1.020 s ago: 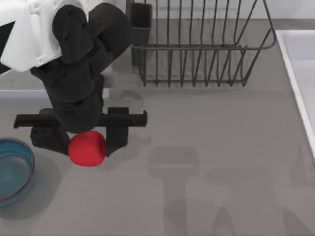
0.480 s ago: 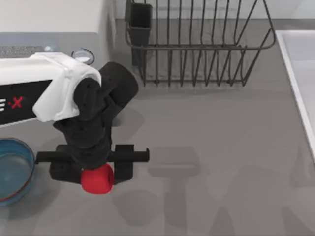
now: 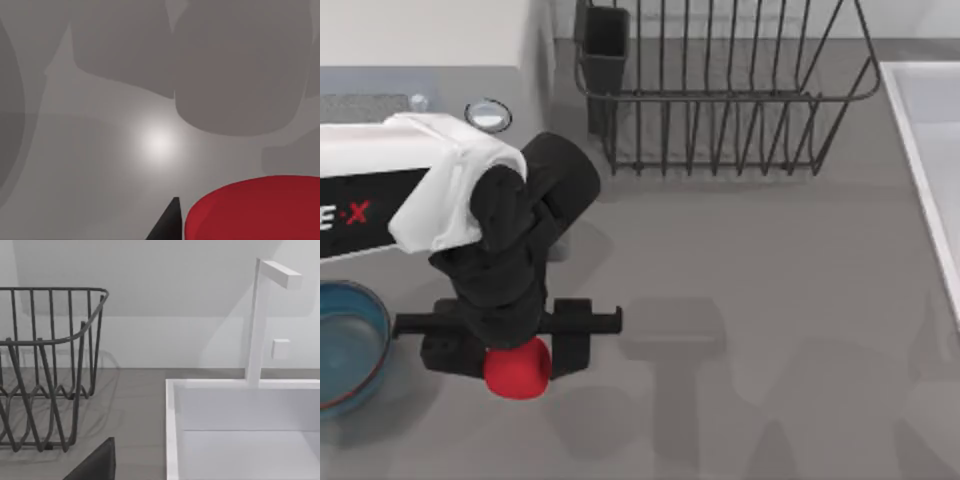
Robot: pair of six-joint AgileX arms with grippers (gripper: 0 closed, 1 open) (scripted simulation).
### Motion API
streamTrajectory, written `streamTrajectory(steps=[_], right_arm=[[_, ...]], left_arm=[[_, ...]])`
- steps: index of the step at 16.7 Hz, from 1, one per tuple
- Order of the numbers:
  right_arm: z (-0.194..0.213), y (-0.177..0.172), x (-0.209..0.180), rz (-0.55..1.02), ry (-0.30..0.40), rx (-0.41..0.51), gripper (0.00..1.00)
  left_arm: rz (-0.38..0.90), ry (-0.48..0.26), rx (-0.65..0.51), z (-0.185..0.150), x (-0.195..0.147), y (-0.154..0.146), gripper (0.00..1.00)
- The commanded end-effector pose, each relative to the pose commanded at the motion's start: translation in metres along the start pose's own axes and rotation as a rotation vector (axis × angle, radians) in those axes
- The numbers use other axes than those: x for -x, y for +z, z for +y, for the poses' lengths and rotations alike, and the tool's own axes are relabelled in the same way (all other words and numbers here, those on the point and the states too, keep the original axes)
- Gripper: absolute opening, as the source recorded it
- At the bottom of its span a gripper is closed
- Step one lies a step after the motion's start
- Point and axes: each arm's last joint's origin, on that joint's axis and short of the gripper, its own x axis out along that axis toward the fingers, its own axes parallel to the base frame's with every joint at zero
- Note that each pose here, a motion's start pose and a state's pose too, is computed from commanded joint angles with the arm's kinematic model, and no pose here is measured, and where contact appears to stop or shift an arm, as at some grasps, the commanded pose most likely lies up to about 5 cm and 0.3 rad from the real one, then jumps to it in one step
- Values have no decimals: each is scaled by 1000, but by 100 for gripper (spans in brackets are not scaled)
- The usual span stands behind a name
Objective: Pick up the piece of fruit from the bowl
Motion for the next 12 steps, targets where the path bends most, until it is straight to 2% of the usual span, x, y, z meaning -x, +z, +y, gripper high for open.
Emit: streamTrajectory(steps=[10,12], right_arm=[[0,0,0,0,0,0,100],[0,0,0,0,0,0,100]], left_arm=[[0,0,0,0,0,0,98],[0,0,0,0,0,0,100]])
